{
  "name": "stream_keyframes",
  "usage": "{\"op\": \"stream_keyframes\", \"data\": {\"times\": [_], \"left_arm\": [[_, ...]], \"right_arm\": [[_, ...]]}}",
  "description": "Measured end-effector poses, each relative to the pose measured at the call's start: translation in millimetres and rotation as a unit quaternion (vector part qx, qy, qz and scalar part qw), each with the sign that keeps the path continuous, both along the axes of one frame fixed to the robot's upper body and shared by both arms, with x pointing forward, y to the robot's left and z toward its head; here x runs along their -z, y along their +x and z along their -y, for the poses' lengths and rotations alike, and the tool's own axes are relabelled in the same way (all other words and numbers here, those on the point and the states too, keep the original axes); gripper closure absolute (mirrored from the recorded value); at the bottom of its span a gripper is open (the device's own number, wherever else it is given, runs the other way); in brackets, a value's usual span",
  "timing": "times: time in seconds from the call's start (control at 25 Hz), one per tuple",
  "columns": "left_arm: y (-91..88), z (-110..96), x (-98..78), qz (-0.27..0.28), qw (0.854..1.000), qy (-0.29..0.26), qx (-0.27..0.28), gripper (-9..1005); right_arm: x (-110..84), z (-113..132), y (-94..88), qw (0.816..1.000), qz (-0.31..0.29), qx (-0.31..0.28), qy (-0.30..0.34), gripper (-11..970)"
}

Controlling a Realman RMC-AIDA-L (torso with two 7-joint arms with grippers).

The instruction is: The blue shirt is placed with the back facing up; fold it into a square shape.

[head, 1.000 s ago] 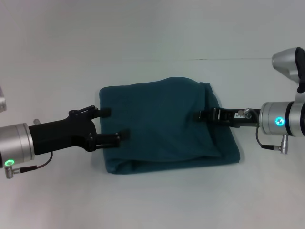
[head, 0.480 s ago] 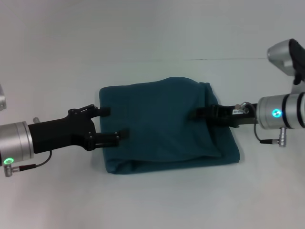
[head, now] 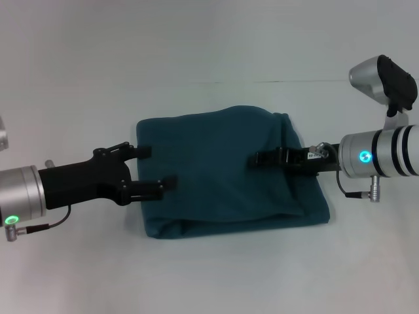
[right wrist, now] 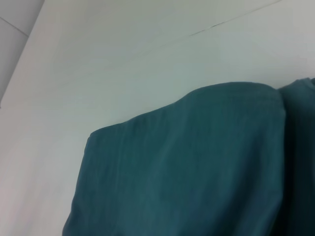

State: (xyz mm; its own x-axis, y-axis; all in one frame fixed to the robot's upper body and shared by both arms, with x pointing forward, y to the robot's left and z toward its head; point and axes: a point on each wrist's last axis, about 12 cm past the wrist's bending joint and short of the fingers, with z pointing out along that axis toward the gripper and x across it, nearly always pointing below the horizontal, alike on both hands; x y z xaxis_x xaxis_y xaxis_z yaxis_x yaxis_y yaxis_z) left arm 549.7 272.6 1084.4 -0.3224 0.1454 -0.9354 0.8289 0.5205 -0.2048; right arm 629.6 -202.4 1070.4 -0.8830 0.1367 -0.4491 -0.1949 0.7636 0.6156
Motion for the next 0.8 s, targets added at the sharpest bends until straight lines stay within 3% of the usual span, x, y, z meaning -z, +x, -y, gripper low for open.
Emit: {"op": "stream_keyframes", "data": {"times": [0.8], "left_arm": [[2.7, 0.9, -2.7, 0.003, 1.0, -0.002, 0.0, 48]], "right_arm": [[1.6, 0.8, 2.3, 1.0, 0.009, 0.01, -0.012, 279]]}}
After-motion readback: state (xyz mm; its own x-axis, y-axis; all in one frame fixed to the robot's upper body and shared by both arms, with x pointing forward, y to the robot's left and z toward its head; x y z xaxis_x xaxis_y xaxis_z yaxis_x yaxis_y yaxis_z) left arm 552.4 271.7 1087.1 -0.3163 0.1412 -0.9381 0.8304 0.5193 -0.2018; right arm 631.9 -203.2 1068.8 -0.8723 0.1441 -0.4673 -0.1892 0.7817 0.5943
